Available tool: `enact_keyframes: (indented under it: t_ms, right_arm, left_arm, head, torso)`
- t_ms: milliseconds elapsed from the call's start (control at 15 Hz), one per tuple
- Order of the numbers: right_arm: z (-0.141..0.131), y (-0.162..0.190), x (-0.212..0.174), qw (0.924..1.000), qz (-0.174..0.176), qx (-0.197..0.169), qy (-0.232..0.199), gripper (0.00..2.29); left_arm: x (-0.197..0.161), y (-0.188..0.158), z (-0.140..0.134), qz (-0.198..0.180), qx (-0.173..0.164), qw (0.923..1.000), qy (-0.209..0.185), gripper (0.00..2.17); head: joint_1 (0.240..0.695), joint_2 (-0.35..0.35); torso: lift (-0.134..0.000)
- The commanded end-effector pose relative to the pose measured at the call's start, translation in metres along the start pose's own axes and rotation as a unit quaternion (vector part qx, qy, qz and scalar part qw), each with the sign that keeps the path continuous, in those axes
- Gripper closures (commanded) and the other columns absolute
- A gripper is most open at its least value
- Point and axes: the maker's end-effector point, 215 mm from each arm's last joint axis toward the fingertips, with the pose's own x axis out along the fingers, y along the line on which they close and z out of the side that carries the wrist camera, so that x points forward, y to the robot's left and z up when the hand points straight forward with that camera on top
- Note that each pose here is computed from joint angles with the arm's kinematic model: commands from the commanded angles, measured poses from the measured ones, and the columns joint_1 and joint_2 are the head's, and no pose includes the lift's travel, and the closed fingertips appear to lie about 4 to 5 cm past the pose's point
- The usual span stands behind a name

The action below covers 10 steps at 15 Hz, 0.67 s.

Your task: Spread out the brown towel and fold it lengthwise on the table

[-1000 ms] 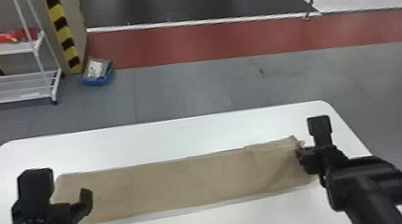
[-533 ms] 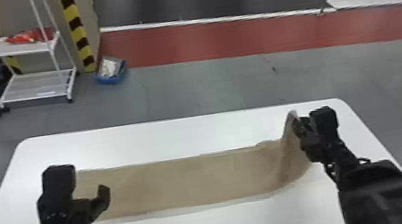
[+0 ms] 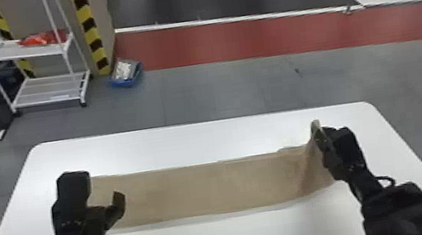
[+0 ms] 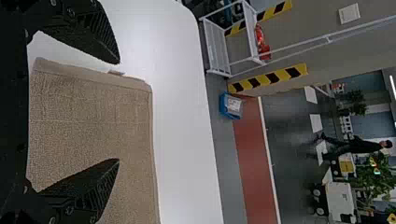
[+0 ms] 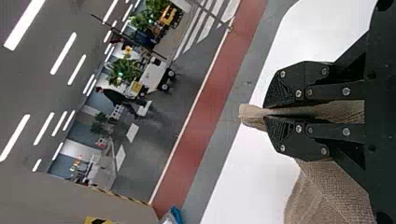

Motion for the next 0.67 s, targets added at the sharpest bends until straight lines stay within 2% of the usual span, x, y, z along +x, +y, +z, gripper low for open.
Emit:
enact_keyframes:
  t_ms: [0, 133, 200, 333, 400, 533, 600]
  right_arm:
    - [-0.005, 0.002, -0.002, 1.0, 0.001, -0.001, 0.006, 1.0]
    - [-0.008, 0.002, -0.002, 0.9999, 0.001, 0.0, 0.01, 1.0]
    - [-0.008, 0.002, -0.003, 1.0, 0.0, 0.001, 0.01, 1.0]
    - [-0.009, 0.003, -0.003, 0.9999, 0.0, 0.004, 0.011, 1.0]
    - [-0.01, 0.002, -0.004, 0.9999, -0.002, 0.005, 0.012, 1.0]
    - [-0.012, 0.001, -0.005, 0.9999, -0.003, 0.006, 0.012, 1.0]
    - [-0.014, 0.0, -0.006, 0.9999, -0.004, 0.008, 0.014, 1.0]
  left_arm:
    - [0.0, -0.003, 0.002, -0.005, -0.001, 1.0, -0.002, 0.16]
    - [-0.001, -0.022, 0.004, -0.042, -0.023, 0.9988, -0.013, 0.21]
    - [0.0, -0.039, 0.015, -0.066, -0.036, 0.9962, -0.045, 0.28]
    - [0.0, -0.065, 0.036, -0.101, -0.057, 0.988, -0.102, 0.55]
    - [-0.001, -0.087, 0.045, -0.138, -0.075, 0.9803, -0.12, 0.71]
    - [0.003, -0.129, 0.049, -0.194, -0.083, 0.9694, -0.125, 1.18]
    - [0.006, -0.151, 0.057, -0.209, -0.075, 0.9649, -0.141, 1.26]
  head:
    - [0.695, -0.102]
    - [0.695, -0.108]
    - [0.695, -0.113]
    - [0.695, -0.135]
    - [0.695, -0.147]
    - [0.695, -0.174]
    - [0.695, -0.204]
  torso:
    - [0.0]
    - [0.0]
    - [0.0]
    - [0.0]
    - [0.0]
    - [0.0]
    - [0.0]
